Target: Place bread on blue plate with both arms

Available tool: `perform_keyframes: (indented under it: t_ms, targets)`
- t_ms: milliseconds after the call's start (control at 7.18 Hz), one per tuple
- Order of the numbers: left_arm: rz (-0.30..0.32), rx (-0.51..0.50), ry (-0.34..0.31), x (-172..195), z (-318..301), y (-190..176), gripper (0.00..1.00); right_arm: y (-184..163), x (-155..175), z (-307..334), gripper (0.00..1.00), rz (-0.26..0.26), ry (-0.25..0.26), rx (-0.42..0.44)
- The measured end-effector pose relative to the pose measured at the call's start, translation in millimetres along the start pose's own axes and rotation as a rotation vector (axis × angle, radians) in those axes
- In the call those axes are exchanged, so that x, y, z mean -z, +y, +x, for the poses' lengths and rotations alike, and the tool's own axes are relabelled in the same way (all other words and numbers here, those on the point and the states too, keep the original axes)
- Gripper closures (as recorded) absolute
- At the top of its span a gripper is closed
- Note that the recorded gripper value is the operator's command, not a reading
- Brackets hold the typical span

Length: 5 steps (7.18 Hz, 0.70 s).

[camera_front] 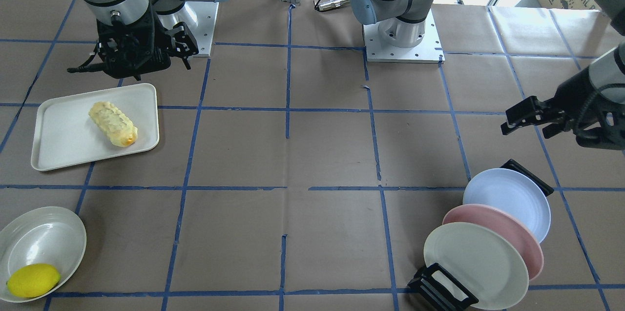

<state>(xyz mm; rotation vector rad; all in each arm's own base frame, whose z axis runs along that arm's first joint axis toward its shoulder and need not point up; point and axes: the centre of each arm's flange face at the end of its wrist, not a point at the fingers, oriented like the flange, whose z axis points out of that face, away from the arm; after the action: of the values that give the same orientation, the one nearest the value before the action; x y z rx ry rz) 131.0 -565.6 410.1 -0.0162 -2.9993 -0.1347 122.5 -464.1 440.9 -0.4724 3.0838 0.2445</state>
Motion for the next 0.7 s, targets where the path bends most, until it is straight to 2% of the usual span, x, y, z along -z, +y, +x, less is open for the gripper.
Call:
perform_keyframes:
  t_ms: [278,418,696]
  targets:
    - [0.021,-0.054,0.001,-42.3,-78.7,-23.4,0.0,11.9,-47.1,79.5,0.0,-0.015,-0.025,0.055]
    - [0.028,-0.082,-0.005,-60.0,-102.2,-38.1,0.0,22.2,-79.6,111.9,0.0,-0.003,-0.03,0.106]
    - [0.004,-0.115,0.015,-101.3,-136.1,-72.3,0.03,46.3,-144.7,152.0,0.0,0.05,0.001,0.199]
